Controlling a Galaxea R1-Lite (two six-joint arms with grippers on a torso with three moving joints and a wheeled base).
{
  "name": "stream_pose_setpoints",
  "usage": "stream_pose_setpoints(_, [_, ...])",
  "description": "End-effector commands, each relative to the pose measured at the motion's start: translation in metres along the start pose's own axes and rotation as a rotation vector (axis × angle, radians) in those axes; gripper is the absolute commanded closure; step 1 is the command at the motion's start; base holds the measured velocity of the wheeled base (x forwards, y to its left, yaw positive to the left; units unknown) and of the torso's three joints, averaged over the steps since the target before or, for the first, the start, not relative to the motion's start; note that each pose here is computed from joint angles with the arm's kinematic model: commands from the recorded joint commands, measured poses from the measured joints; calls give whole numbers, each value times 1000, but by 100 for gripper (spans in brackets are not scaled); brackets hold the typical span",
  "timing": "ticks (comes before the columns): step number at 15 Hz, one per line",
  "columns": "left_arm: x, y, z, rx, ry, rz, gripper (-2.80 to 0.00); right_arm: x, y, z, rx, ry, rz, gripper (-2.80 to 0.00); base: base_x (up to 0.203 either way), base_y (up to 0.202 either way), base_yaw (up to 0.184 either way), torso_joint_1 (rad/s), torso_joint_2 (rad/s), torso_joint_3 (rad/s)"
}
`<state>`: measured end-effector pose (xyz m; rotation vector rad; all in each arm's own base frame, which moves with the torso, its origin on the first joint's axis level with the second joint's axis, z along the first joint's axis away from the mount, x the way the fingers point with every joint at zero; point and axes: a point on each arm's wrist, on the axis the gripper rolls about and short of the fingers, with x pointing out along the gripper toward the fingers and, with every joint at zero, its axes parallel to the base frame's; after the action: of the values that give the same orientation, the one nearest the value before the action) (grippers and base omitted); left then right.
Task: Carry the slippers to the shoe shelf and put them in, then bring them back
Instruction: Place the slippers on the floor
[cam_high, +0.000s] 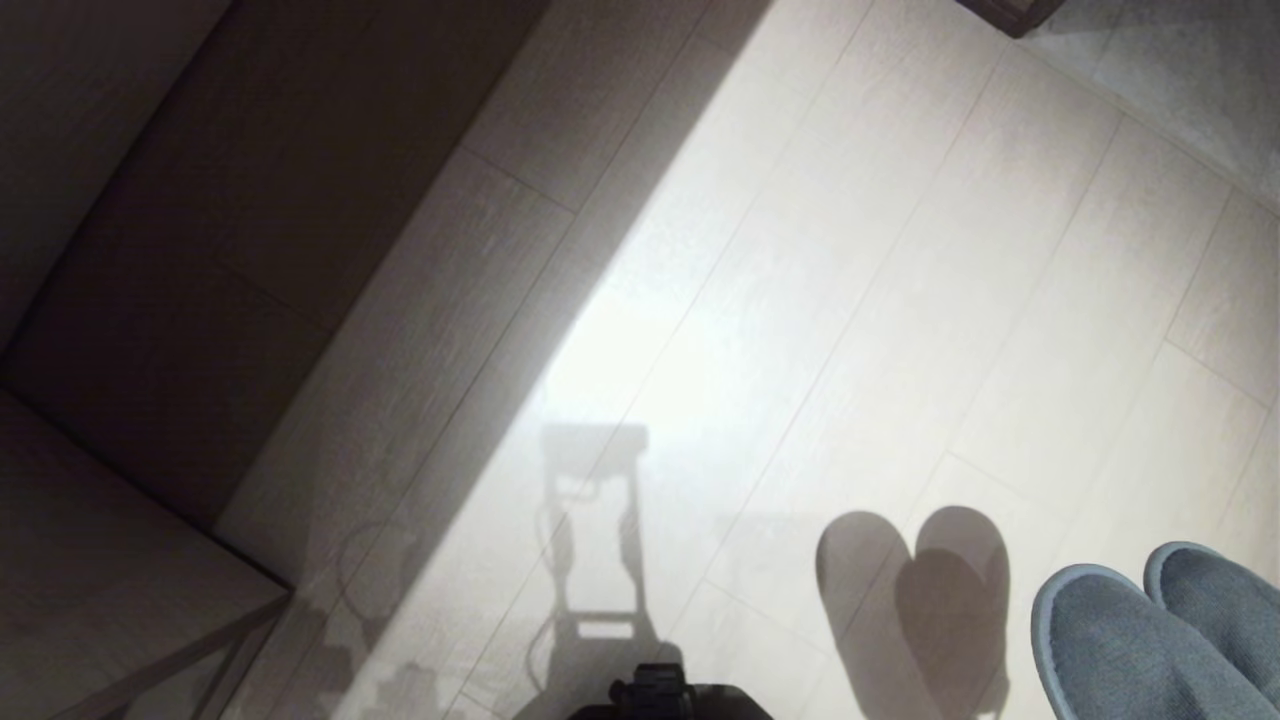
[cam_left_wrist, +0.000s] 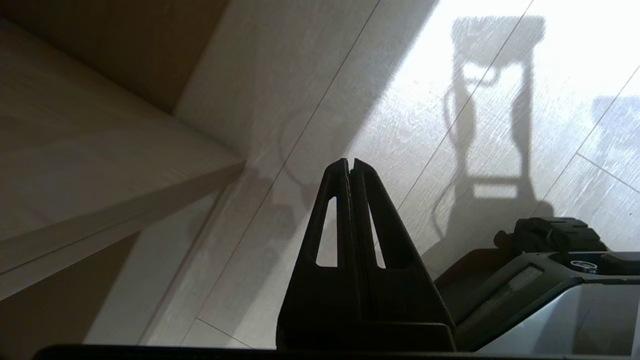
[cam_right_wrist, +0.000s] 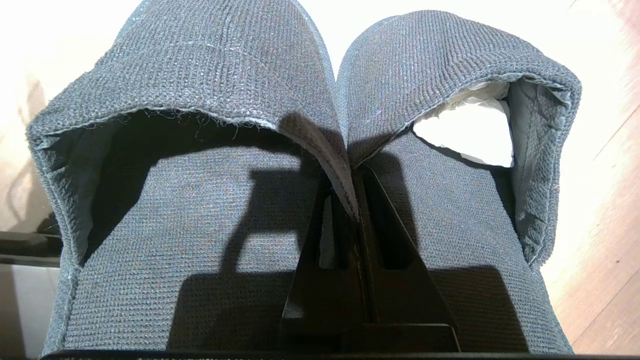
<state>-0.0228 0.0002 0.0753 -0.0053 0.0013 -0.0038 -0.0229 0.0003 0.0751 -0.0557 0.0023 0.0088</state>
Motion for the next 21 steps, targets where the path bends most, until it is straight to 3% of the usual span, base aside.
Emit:
stream_pose_setpoints(1, [0,0,0,-1,3,1,0,0,0,0,-1,0,1,0,0,0,0,6,2,-196])
stream_pose_setpoints(18, [0,0,0,1,2,1,0,0,0,0,6,2,4,0,0,0,0,2,2,-198])
stream_pose_setpoints(21, [0,0,0,1,2,1,0,-4,-1,13,-2,-34,4,0,0,0,0,6,3,-87])
